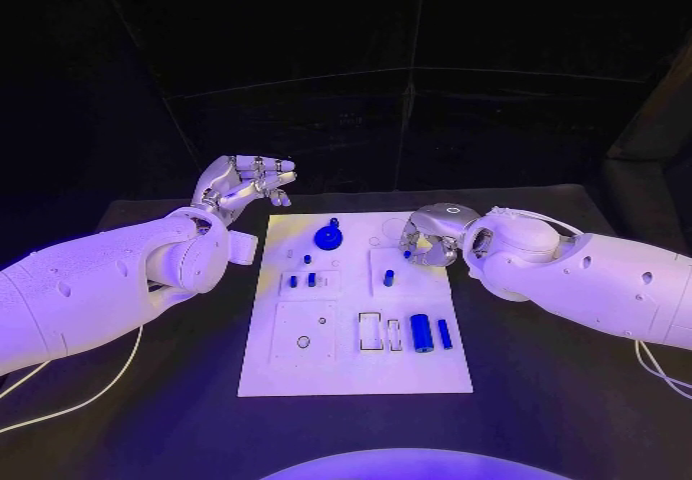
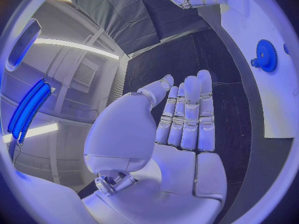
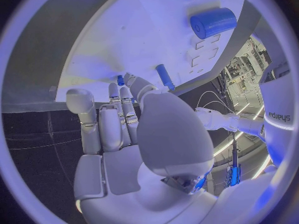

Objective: Assemble the parts on the task board

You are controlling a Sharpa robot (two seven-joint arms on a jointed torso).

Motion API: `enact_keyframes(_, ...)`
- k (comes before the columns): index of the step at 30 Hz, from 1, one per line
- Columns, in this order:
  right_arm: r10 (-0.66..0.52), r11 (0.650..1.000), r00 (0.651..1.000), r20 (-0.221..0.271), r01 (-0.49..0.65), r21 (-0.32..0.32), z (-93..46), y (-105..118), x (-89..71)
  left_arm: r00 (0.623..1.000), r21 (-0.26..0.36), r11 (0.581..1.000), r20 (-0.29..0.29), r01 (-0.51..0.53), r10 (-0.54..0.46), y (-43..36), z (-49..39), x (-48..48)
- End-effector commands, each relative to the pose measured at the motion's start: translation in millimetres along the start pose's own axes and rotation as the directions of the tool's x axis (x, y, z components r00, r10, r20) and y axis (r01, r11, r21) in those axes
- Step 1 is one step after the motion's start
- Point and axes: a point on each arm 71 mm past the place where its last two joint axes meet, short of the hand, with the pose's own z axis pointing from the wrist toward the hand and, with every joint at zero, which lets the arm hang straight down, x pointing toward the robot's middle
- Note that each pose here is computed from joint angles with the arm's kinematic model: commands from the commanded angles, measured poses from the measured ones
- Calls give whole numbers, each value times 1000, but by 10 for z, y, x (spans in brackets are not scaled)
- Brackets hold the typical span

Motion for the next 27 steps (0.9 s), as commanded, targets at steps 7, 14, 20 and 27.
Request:
enact_keyframes(7, -27, 999, 999, -35, 27, 17, 31, -7, 58, 1000, 15, 1000, 3, 25, -25, -14, -2, 0)
enact_keyframes(14, -23, 1000, 999, -34, 24, 13, 48, 12, 93, 1000, 10, 1000, 0, 27, -27, -7, -3, -2)
enact_keyframes(20, -20, 999, 1000, -18, 20, 25, 54, 13, 90, 1000, 7, 1000, 2, 26, -26, -3, -2, -9)
enact_keyframes(27, -23, 999, 1000, 20, 22, 41, 57, 13, 67, 1000, 4, 1000, 4, 25, -25, 1, -1, -15)
